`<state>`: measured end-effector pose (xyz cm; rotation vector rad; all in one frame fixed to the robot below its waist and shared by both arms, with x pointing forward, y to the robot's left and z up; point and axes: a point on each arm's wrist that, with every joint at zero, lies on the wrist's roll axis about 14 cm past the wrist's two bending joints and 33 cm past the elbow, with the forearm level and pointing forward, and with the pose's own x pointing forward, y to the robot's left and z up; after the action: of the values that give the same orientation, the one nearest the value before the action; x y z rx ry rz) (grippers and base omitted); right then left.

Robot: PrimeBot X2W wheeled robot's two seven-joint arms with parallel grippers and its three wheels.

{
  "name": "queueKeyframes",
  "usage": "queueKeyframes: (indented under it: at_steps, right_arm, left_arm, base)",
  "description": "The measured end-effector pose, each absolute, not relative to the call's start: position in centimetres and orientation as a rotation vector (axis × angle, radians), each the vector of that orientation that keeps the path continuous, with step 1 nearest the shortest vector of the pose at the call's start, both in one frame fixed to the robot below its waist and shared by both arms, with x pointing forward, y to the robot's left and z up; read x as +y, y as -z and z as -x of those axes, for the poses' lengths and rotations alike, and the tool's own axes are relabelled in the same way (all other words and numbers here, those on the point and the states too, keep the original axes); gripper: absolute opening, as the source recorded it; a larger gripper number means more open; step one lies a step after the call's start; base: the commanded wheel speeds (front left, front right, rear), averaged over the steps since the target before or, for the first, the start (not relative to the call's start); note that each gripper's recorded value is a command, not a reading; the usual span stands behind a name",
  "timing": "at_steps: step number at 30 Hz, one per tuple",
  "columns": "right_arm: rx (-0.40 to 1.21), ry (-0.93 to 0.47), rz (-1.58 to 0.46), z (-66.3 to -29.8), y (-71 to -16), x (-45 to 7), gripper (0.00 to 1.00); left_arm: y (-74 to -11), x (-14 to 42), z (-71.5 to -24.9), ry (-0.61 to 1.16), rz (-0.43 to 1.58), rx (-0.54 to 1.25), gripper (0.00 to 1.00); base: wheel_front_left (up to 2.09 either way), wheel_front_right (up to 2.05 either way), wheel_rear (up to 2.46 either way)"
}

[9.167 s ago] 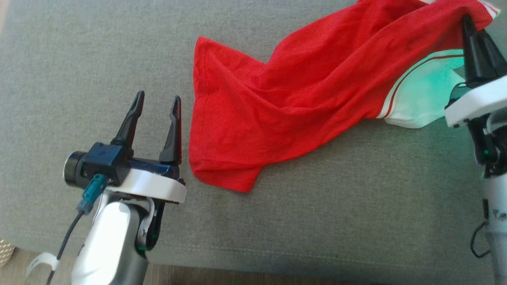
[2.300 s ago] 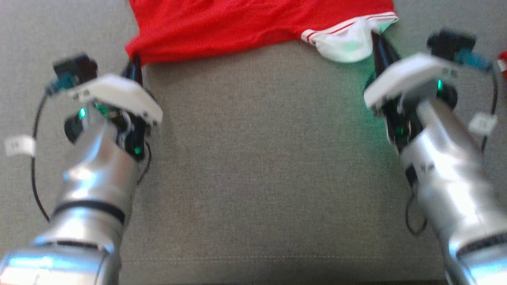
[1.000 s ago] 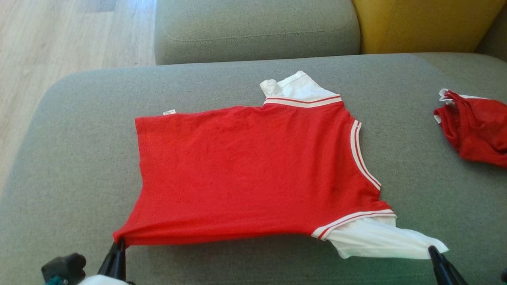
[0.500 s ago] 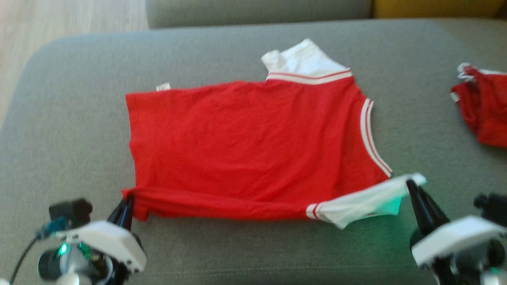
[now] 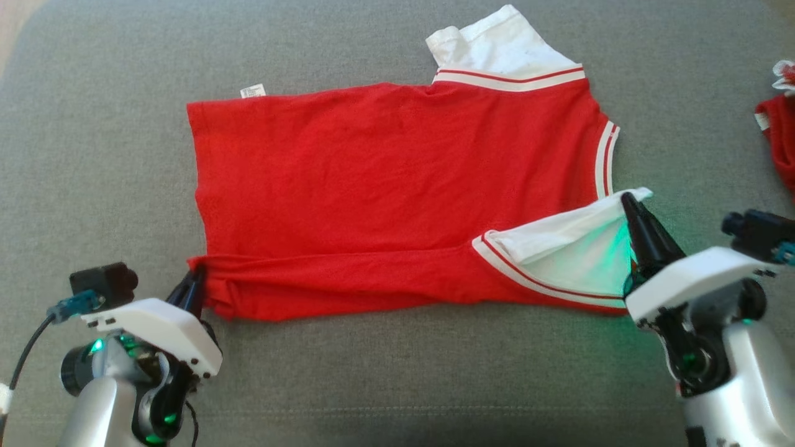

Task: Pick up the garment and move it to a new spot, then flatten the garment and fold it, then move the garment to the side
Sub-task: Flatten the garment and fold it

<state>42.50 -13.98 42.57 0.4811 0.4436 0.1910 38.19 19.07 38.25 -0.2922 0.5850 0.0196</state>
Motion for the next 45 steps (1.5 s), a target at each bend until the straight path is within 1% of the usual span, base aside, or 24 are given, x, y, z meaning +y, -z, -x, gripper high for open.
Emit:
queueKeyframes:
  at_steps: [2, 3, 4, 5, 8, 13, 16, 21, 24, 27, 32, 45]
  right_arm:
    - [0.454, -0.202, -0.475, -42.9, -42.1, -13.6, 0.00]
    - [0.459, -0.206, -0.475, -43.0, -41.9, -13.5, 0.08]
    - [0.452, -0.210, -0.481, -43.2, -41.9, -13.4, 0.76]
    - [0.443, -0.218, -0.478, -43.3, -41.9, -13.1, 1.00]
    - [0.401, -0.237, -0.472, -43.4, -42.5, -12.6, 1.00]
    - [0.252, -0.240, -0.405, -43.5, -45.1, -13.4, 1.00]
    - [0.160, -0.238, -0.339, -42.9, -46.7, -14.0, 1.00]
    - [0.028, -0.216, -0.222, -41.9, -49.6, -15.3, 1.00]
    - [0.003, -0.199, -0.191, -40.8, -50.3, -15.4, 1.00]
    - [0.016, -0.178, -0.175, -39.1, -50.0, -15.6, 1.00]
    - [0.063, -0.151, -0.150, -36.9, -49.1, -16.1, 1.00]
    - [0.065, -0.140, -0.154, -36.3, -49.6, -15.9, 1.00]
  left_arm:
    - [-37.6, 19.1, -38.0, -0.017, 0.299, 0.605, 0.00]
    - [-37.4, 19.1, -37.9, -0.020, 0.299, 0.608, 0.34]
    - [-37.3, 19.0, -37.9, -0.016, 0.306, 0.607, 0.98]
    - [-37.2, 19.0, -38.0, -0.017, 0.320, 0.600, 1.00]
    - [-37.7, 19.1, -38.4, -0.028, 0.325, 0.553, 1.00]
    - [-41.0, 19.2, -39.7, -0.053, 0.321, 0.337, 1.00]
    - [-42.4, 18.8, -39.4, -0.065, 0.319, 0.239, 1.00]
    - [-45.5, 18.6, -39.2, -0.069, 0.235, 0.091, 1.00]
    - [-47.9, 17.8, -39.4, -0.046, 0.196, 0.013, 1.00]
    - [-48.4, 17.1, -38.5, -0.026, 0.158, -0.002, 1.00]
    - [-46.8, 17.1, -36.0, -0.030, 0.121, 0.054, 1.00]
    - [-46.6, 17.1, -35.2, -0.023, 0.089, 0.060, 1.00]
  base:
    - [0.00, 0.00, 0.00]
    - [0.00, 0.00, 0.00]
    - [0.00, 0.00, 0.00]
    - [0.00, 0.00, 0.00]
    - [0.00, 0.00, 0.00]
    - [0.00, 0.00, 0.00]
    - [0.00, 0.00, 0.00]
    - [0.00, 0.00, 0.00]
    - [0.00, 0.00, 0.00]
    - [0.00, 0.00, 0.00]
    - [0.00, 0.00, 0.00]
    - [0.00, 0.00, 0.00]
